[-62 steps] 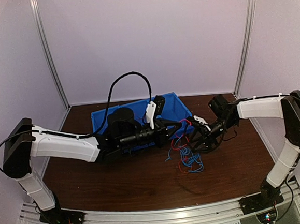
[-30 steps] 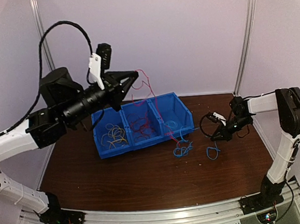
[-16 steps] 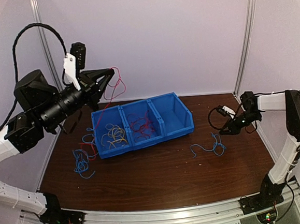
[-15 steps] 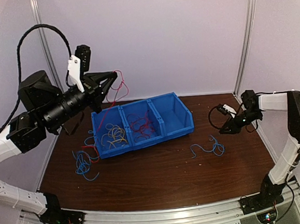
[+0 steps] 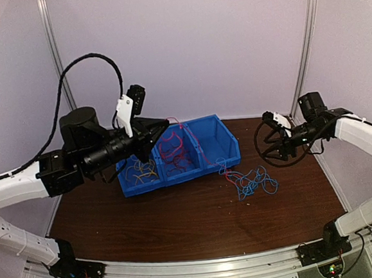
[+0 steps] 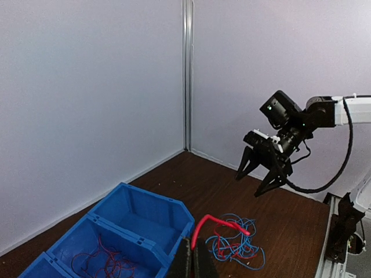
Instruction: Untangle the cables
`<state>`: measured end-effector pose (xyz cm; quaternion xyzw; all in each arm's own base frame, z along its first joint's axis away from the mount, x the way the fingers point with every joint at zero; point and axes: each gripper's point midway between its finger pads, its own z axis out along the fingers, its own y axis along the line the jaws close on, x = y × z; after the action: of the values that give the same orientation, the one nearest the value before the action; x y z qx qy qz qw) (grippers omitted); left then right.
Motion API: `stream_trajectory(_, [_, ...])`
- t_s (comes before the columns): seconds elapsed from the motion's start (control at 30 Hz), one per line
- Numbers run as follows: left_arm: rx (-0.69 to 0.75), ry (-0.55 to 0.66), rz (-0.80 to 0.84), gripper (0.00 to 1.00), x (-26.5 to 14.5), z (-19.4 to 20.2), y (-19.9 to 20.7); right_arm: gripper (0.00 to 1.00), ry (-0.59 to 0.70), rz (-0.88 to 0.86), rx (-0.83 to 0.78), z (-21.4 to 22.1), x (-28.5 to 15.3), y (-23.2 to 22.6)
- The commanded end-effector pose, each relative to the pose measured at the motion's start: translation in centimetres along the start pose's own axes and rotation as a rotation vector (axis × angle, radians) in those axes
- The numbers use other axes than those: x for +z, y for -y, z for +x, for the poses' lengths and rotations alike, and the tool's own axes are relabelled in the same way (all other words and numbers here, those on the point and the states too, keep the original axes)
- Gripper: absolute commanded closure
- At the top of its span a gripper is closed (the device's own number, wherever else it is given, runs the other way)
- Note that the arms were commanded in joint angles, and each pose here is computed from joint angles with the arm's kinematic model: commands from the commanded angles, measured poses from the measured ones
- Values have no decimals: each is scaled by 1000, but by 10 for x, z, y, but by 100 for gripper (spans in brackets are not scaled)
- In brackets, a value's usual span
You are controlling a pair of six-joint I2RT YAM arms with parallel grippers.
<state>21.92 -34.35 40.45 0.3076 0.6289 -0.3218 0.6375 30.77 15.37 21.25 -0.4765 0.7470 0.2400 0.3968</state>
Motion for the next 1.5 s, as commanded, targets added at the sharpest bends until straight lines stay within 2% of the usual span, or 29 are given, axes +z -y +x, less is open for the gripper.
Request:
stream_trajectory(0.0, [-118, -114, -75, 100, 9, 74, -12, 34, -57, -44, -99, -2, 36, -31])
stream_trajectory(0.17, [-231, -274, -115, 100, 3, 169, -15, 34, -135, -132, -185, 13, 84, -59])
stream_trajectory(0.27, [-278, -318, -116, 100, -5, 198, -13, 37, -195, -188, -214, 25, 104, -69])
stream_trajectory(0.43, [-313, -306, -121, 100, -11, 204, -14, 39, -296, -224, -300, 47, 128, -83])
stream_trajectory(0.8, [-281, -320, -125, 100, -7, 205, -15, 39, -401, -235, -423, 73, 146, -99])
stream_trajectory(0.9, [-278, -317, -128, 100, -7, 203, -16, 39, -442, -215, -407, 84, 150, -94])
stream_trajectory(1.03, [-272, -309, -129, 100, -8, 199, -16, 34, -490, -215, -374, 104, 153, -94])
stream_trajectory(1.2, [-263, -296, -139, 100, -10, 194, -19, 36, -509, -194, -352, 114, 158, -92])
stream_trajectory(1.23, [-260, -296, -141, 100, -11, 194, -19, 39, -513, -184, -346, 116, 159, -90])
stream_trajectory(1.3, [-255, -294, -146, 100, -12, 191, -21, 60, -524, -177, -334, 119, 162, -87])
stream_trajectory(1.37, [-250, -291, -150, 100, -14, 189, -21, 77, -529, -179, -311, 122, 165, -84])
stream_trajectory(1.47, [-242, -286, -163, 100, -18, 185, -25, 93, -543, -178, -276, 128, 166, -77])
